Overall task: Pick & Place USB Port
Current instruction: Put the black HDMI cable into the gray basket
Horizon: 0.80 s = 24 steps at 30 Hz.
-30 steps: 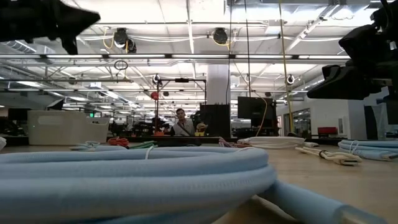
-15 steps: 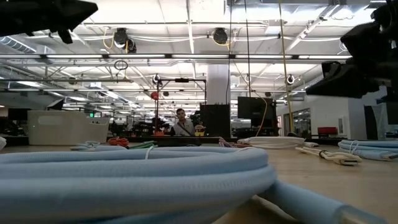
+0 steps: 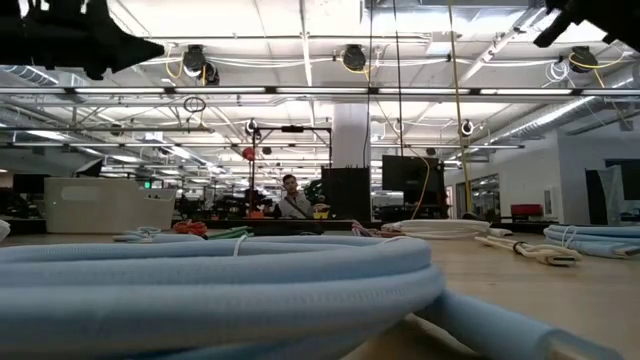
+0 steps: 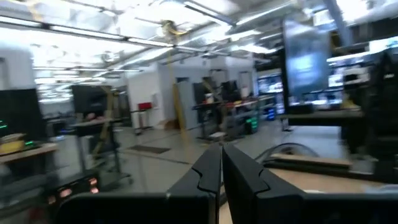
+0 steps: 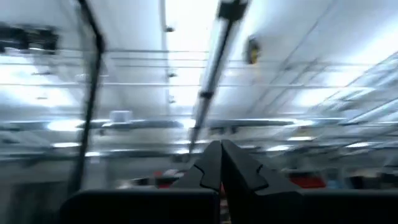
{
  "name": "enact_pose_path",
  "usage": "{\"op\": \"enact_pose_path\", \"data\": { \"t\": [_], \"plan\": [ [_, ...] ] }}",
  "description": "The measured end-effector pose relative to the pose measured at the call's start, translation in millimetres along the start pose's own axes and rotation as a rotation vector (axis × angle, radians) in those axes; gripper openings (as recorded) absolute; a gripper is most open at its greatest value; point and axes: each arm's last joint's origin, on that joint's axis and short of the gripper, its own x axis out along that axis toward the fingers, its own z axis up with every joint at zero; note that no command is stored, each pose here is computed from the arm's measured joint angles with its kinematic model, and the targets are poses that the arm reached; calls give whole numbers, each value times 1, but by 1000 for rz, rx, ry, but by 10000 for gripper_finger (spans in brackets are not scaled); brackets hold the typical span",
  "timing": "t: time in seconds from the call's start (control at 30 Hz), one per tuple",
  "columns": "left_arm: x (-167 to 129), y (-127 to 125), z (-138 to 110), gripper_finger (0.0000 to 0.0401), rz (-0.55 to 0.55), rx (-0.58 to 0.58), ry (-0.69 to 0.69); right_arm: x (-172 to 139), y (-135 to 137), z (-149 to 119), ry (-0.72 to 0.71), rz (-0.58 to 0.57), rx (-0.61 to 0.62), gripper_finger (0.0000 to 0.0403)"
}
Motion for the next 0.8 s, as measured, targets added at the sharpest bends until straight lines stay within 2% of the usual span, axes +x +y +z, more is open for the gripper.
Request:
{"op": "enact_pose_path", "data": {
  "t": [0.07,0.2,0.3,0.37,0.5,0.57,0.63,0.7,0.77,0.8],
  "plan": [
    [1,2,-1,21,33,-5,14,0,-3,4,-35,-60,-21,0],
    [2,3,-8,21,53,-27,66,1,-7,10,-59,-176,-139,0],
    [2,4,-12,21,65,-54,106,13,-8,25,-98,-247,-180,0],
    [2,4,-16,21,70,-72,137,20,-7,29,-103,-255,-190,0],
    [0,2,-28,21,57,-105,242,44,-1,43,-116,-198,-215,0],
    [-1,1,-35,21,47,-131,303,67,5,44,35,-187,-348,0],
    [-3,0,-39,21,29,-165,350,99,11,38,387,-231,-600,4],
    [-4,-2,-42,21,-2,-202,373,130,9,25,767,-445,-842,16],
    [-4,-4,-42,21,-61,-227,377,155,2,7,998,-662,-1029,37],
    [-4,-4,-41,21,-91,-234,375,164,2,-4,1071,-707,-1101,50]
  ]
}}
